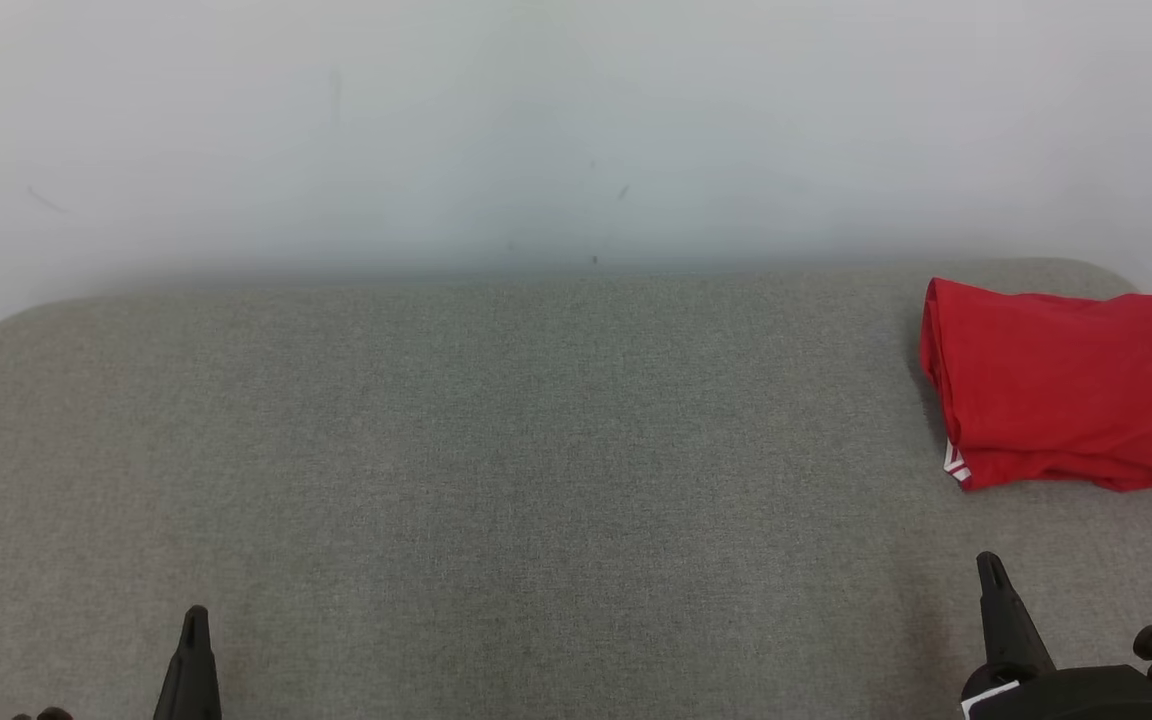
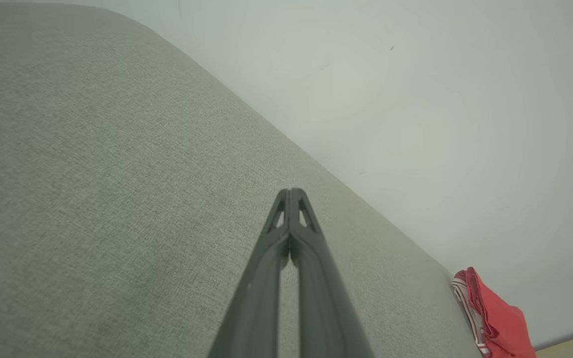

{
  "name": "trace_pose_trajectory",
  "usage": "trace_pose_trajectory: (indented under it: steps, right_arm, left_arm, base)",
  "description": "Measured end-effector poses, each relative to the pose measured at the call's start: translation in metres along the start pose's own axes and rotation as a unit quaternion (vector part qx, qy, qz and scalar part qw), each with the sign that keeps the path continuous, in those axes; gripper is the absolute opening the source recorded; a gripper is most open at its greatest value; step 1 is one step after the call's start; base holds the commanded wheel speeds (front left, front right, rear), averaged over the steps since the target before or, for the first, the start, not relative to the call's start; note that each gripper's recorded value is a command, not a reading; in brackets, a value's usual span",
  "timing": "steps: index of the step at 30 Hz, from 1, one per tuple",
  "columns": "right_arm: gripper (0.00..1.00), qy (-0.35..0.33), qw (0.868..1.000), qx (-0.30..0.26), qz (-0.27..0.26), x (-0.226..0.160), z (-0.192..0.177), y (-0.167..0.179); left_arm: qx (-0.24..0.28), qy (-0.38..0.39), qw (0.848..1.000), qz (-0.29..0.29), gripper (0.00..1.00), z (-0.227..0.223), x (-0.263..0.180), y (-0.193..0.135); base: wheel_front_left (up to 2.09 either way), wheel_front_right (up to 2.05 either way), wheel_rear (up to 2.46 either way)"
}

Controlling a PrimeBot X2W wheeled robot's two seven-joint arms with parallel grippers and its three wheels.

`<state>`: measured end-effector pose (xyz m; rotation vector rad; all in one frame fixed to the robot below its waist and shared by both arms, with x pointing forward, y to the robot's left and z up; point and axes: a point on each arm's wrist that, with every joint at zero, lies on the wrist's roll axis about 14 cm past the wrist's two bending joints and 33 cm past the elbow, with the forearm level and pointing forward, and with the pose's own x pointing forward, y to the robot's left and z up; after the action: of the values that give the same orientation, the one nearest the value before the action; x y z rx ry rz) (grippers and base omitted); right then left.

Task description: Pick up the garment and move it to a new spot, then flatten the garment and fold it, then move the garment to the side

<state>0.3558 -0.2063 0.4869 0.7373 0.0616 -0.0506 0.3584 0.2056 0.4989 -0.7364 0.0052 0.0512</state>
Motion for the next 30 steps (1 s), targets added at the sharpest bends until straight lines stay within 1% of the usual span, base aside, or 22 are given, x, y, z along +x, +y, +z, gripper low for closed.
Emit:
trace_pose_trajectory:
  steps: [12,16,18,30]
  right_arm:
    - [0.0,0.0,0.997,0.08,-0.004,0.004,0.005,-0.004]
    - [0.0,0.0,0.995,0.097,-0.006,0.004,0.006,-0.005]
    - [0.0,-0.001,0.993,0.115,-0.006,0.005,0.007,-0.005]
    - [0.0,-0.002,0.984,0.176,-0.004,0.008,0.012,-0.006]
  left_arm:
    - [-0.079,0.009,0.997,0.004,0.0,-0.006,0.004,-0.003]
    - [-0.096,0.007,0.995,-0.002,0.0,-0.006,0.006,-0.007]
    - [-0.115,0.011,0.993,0.001,0.0,-0.008,0.006,-0.006]
    - [-0.173,0.015,0.985,-0.005,0.0,-0.011,0.01,-0.012]
  base:
    - [0.0,0.0,0.0]
    - [0.0,0.0,0.0]
    - [0.0,0.0,0.0]
    - [0.0,0.0,0.0]
